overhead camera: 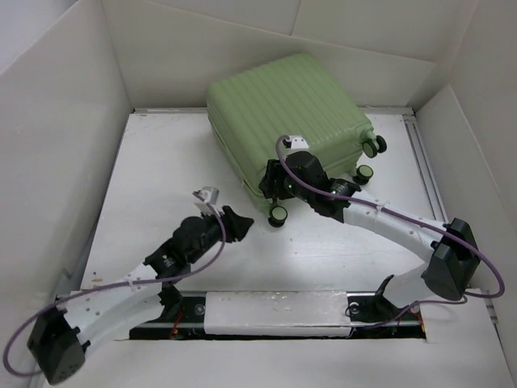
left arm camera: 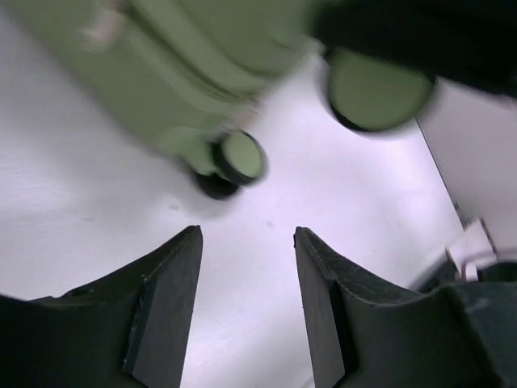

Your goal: Pack the luggage

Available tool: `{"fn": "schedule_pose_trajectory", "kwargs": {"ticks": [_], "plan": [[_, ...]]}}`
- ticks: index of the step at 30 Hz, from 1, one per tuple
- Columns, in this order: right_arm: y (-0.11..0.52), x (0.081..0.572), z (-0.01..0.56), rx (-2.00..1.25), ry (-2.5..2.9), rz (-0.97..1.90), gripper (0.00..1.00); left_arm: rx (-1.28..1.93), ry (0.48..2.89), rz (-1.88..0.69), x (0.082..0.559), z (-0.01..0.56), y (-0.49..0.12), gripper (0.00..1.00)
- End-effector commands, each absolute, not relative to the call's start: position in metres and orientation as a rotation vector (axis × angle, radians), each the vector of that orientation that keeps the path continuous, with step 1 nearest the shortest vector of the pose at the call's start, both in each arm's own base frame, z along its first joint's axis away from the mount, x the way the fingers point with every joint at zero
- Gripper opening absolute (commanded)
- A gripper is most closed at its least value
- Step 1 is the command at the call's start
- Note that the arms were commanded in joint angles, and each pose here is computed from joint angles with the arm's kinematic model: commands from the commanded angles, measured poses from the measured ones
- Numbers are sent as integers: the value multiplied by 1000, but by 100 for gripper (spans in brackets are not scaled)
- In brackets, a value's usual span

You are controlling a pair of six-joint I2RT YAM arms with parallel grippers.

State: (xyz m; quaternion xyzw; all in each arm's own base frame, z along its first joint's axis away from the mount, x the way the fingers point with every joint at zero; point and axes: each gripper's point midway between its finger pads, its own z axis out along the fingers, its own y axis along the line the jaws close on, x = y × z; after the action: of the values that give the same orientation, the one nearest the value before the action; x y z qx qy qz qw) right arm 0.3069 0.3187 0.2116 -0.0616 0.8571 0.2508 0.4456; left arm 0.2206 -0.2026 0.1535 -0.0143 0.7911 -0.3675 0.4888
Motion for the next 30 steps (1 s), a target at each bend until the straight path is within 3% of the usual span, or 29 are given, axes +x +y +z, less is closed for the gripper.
{"fn": "schedule_pose_trajectory", "kwargs": {"ticks": [1, 3, 6, 9, 21, 30], "plan": [[332, 338, 262, -166, 1945, 715, 0, -52, 1748, -848, 221, 195, -224, 46], [333, 337, 262, -173, 1946, 724, 0, 17, 1780, -853, 201, 182, -251, 46], [338, 332, 262, -190, 1948, 739, 0, 4, 1822, -726, 214, 177, -269, 44], [340, 328, 266, -197, 1940, 750, 0, -51, 1830, -614, 230, 167, -270, 34], [358, 296, 274, -282, 1927, 834, 0, -113, 1776, -405, 266, 163, -283, 39], [368, 273, 272, -339, 1902, 933, 0, -117, 1740, -264, 284, 159, -288, 37]]}}
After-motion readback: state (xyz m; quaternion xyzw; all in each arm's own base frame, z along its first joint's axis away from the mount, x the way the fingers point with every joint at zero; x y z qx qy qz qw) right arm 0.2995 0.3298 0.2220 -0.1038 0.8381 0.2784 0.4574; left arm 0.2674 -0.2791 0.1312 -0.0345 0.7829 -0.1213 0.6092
